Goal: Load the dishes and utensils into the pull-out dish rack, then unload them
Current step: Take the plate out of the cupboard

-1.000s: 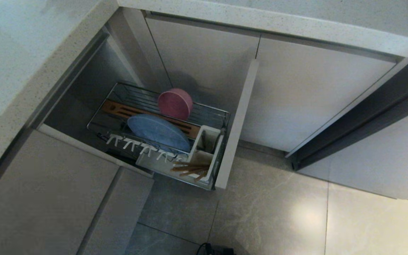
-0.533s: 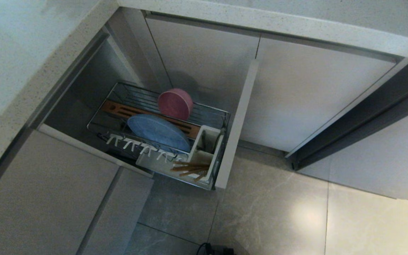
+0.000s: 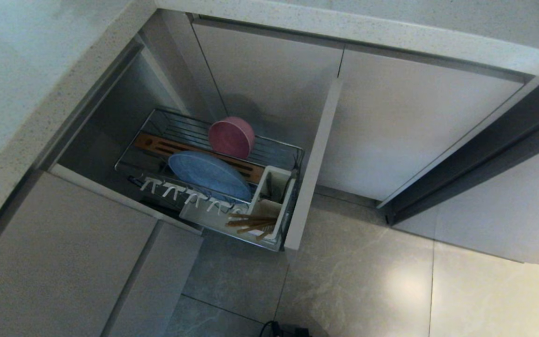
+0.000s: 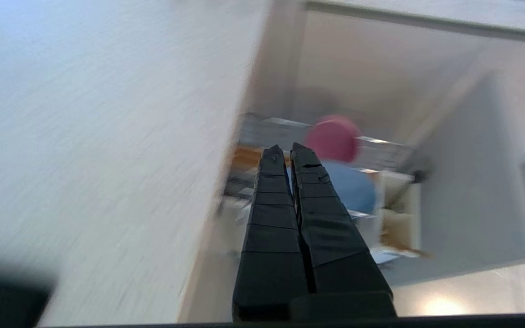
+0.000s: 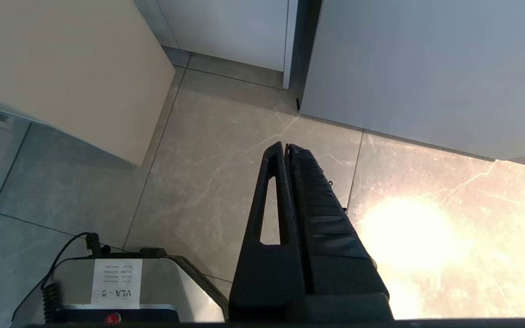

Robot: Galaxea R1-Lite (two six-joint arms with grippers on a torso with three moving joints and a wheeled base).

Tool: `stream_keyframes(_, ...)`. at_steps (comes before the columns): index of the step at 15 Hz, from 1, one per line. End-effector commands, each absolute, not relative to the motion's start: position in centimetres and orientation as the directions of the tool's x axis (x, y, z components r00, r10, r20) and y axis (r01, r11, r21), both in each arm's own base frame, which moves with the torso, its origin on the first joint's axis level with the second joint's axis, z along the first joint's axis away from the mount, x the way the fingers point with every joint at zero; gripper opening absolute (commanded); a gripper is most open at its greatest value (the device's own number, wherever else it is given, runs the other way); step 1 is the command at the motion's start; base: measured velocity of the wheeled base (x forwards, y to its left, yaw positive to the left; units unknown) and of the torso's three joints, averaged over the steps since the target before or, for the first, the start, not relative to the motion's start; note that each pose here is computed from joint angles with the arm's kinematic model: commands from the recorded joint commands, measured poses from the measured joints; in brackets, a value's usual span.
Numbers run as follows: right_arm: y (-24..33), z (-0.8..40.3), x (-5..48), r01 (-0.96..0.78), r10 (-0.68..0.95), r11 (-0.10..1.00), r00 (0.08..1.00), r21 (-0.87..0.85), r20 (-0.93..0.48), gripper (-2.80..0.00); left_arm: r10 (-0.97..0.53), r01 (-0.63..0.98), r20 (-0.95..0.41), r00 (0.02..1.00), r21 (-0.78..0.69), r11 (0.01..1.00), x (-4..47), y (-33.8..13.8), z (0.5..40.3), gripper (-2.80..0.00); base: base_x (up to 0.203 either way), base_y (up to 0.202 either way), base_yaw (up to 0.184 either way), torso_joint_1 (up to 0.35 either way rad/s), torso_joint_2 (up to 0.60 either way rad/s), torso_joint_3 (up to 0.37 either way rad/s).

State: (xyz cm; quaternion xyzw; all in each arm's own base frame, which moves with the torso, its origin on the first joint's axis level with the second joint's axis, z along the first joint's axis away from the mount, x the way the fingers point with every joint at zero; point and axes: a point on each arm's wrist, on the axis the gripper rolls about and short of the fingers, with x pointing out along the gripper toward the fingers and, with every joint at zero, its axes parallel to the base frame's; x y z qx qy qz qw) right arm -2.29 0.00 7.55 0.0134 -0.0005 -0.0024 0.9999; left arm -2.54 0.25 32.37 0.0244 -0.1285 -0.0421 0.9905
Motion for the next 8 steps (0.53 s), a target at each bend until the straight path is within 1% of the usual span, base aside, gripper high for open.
stream_keyframes(1,0.0,7.5,-2.3,0.005,-0.005,1.000,1.000,0.028,0.002,-2.80,-0.186,0.171,0.193,0.963,0.095,0.981,0.6,-0.2,34.2,-2.80,0.000,0.000,0.000,0.000,0.00,0.000)
stream_keyframes(4,0.0,7.5,-2.3,0.005,-0.005,1.000,1.000,0.027,0.002,-2.80,-0.334,0.320,0.095,0.938,0.138,0.937,3.0,-1.0,35.1,-2.80,0.000,0.000,0.000,0.000,0.00,0.000)
stream_keyframes(6,0.0,7.5,-2.3,0.005,-0.005,1.000,1.000,0.028,0.002,-2.80,-0.432,0.425,0.002,0.902,0.170,0.889,4.4,-1.9,34.9,-2.80,0.000,0.000,0.000,0.000,0.00,0.000)
stream_keyframes(8,0.0,7.5,-2.3,0.005,-0.005,1.000,1.000,0.027,0.002,-2.80,-0.482,0.485,-0.068,0.873,0.215,0.848,5.9,-2.9,34.5,-2.80,0.000,0.000,0.000,0.000,0.00,0.000)
